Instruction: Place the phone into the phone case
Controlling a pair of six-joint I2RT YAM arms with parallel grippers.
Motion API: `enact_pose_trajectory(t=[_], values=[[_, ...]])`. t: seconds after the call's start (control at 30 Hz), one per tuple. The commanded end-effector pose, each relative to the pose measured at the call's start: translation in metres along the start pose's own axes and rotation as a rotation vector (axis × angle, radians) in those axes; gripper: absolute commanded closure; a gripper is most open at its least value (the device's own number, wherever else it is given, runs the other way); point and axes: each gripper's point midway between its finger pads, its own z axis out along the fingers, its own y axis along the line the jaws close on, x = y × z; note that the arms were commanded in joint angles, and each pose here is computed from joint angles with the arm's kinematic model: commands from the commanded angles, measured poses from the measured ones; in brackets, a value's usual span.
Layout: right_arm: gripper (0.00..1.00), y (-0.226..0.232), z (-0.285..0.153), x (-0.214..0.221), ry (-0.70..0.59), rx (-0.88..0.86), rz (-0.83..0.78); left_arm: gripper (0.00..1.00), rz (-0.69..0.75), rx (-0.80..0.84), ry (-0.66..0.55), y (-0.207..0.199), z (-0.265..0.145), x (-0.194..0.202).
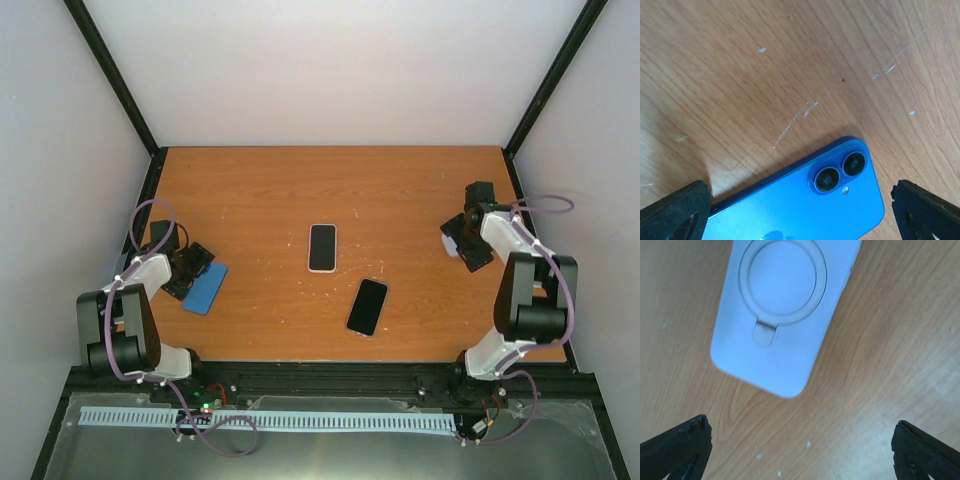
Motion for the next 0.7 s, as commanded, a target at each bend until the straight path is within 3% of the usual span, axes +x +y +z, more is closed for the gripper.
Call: enact_pose_trajectory(t=[0.0,0.33,0.67], values=[[0.04,0.002,0.017,-0.017,0.026,0.045,0.047,0.0,-0.067,-0.03,0.02,0.01,0.0,0.006],[0.04,0.024,0.05,-0.034,0.068,0.09,0.101,0.01,-0.093,0.125,0.158,-0.007,0.001,0.039],[0.03,0.011,0.064,-0.04,0.107,0.236,0.19,0.01,-0.179,0.234,0.271,-0.008,-0.008,0.079]])
